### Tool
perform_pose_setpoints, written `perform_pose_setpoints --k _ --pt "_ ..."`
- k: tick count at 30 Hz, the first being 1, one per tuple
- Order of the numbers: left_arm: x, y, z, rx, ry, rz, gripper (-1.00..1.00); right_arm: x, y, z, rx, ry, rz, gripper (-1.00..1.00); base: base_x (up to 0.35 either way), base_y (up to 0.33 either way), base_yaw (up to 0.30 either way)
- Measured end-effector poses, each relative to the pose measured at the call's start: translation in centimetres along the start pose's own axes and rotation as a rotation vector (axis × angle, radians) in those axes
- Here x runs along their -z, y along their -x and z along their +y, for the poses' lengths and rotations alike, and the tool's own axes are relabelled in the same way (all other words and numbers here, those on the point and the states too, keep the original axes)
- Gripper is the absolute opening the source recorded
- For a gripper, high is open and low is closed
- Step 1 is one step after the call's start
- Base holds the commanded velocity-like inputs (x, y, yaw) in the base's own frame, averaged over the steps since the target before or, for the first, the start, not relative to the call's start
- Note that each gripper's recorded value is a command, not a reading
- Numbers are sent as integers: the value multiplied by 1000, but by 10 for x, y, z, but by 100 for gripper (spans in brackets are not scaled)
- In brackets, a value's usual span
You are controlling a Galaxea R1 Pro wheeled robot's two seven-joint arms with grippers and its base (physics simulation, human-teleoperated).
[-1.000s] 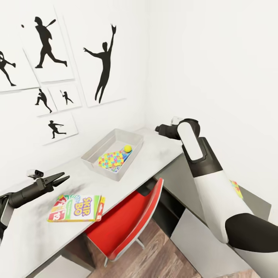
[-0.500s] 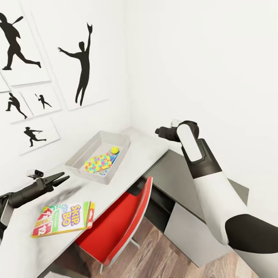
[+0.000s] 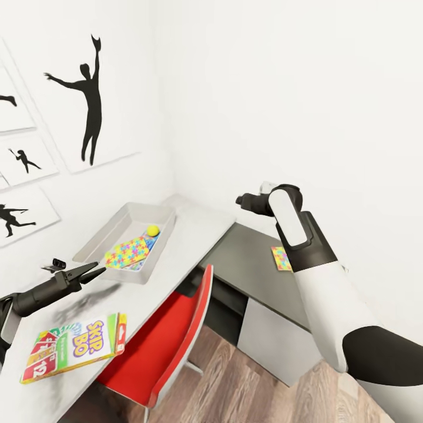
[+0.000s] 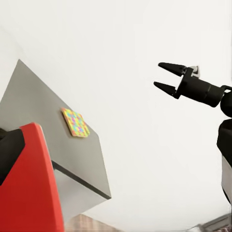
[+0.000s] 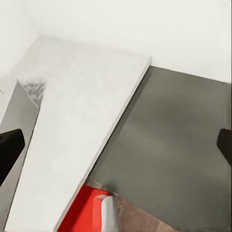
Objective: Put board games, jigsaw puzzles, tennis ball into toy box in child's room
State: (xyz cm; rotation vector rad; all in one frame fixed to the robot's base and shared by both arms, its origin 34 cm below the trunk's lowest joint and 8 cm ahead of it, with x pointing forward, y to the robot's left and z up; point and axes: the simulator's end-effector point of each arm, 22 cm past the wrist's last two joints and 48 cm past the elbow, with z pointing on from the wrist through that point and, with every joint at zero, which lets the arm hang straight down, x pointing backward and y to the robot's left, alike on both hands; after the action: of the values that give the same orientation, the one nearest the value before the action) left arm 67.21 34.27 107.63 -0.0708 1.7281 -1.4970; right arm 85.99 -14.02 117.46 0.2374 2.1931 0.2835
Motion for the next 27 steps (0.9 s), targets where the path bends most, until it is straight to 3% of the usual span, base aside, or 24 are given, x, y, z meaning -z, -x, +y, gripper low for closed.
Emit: perform_pose_setpoints --k 9,27 --pt "0 0 -1 0 -1 -1 100 -2 -3 -2 0 -8 7 100 -77 26 -245" --pt "0 0 0 0 -1 -1 100 -3 -8 -1 4 -11 14 100 -24 12 -18"
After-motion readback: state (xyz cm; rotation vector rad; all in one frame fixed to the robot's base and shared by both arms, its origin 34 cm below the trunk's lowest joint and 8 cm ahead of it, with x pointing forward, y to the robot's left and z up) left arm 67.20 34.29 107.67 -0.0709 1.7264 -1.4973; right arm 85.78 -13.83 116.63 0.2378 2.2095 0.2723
